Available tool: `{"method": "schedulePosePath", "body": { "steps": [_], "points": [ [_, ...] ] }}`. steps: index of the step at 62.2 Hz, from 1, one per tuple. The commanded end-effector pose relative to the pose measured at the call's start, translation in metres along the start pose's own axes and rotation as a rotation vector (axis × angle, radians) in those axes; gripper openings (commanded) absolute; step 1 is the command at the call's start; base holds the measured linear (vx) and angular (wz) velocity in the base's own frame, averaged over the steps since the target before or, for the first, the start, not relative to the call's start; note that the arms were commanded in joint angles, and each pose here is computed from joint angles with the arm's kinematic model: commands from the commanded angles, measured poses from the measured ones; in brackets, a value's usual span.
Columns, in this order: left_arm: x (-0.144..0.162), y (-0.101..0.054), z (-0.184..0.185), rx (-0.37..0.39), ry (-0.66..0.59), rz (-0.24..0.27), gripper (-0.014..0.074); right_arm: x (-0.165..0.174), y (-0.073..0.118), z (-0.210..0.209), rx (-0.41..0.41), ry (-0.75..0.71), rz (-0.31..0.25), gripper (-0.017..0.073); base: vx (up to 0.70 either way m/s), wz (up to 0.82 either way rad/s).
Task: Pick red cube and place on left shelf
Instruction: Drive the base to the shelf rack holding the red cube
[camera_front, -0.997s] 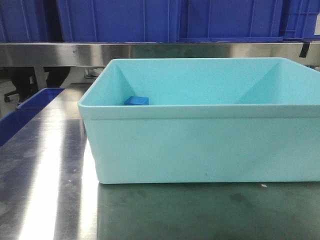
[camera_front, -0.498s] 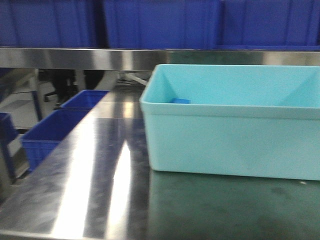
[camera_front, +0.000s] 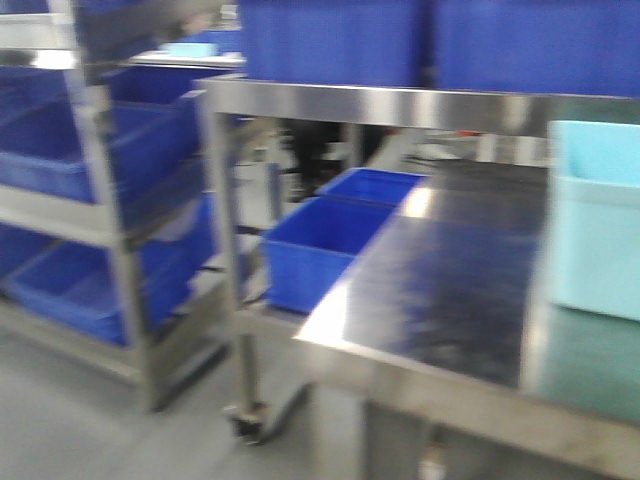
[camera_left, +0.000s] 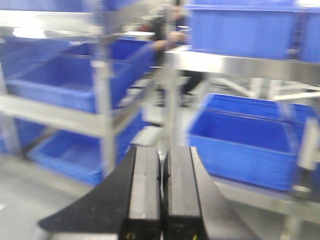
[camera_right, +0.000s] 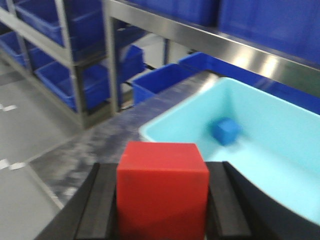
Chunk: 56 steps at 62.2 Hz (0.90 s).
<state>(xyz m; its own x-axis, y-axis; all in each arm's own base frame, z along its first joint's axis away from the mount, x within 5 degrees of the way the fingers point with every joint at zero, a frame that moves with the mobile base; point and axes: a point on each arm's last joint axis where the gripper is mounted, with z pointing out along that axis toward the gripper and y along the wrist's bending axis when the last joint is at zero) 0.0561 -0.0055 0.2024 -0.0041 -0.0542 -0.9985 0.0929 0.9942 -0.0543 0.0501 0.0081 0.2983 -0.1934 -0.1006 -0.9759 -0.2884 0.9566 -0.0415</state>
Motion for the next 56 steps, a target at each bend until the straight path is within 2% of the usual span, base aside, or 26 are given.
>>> {"method": "schedulePosePath", "body": {
  "steps": [1, 26, 56],
  "points": [
    [-0.0007, 0.0005, -0.0002, 0.000, -0.077, -0.007, 0.0101, -0.0148, 0.0003, -0.0020, -0.004, -0.094, -0.029, 0.0123, -0.17, 0.98],
    [-0.0007, 0.0005, -0.0002, 0.000, -0.077, -0.007, 0.0101, -0.0148, 0.0003, -0.0020, -0.004, -0.094, -0.029, 0.0123, -0.17, 0.91],
    [-0.0007, 0.0005, -0.0002, 0.000, -0.077, -0.007, 0.0101, -0.0148, 0.0002, -0.0020, -0.004, -0.093, -0.029, 0.0123, -0.07, 1.08]
  ]
}}
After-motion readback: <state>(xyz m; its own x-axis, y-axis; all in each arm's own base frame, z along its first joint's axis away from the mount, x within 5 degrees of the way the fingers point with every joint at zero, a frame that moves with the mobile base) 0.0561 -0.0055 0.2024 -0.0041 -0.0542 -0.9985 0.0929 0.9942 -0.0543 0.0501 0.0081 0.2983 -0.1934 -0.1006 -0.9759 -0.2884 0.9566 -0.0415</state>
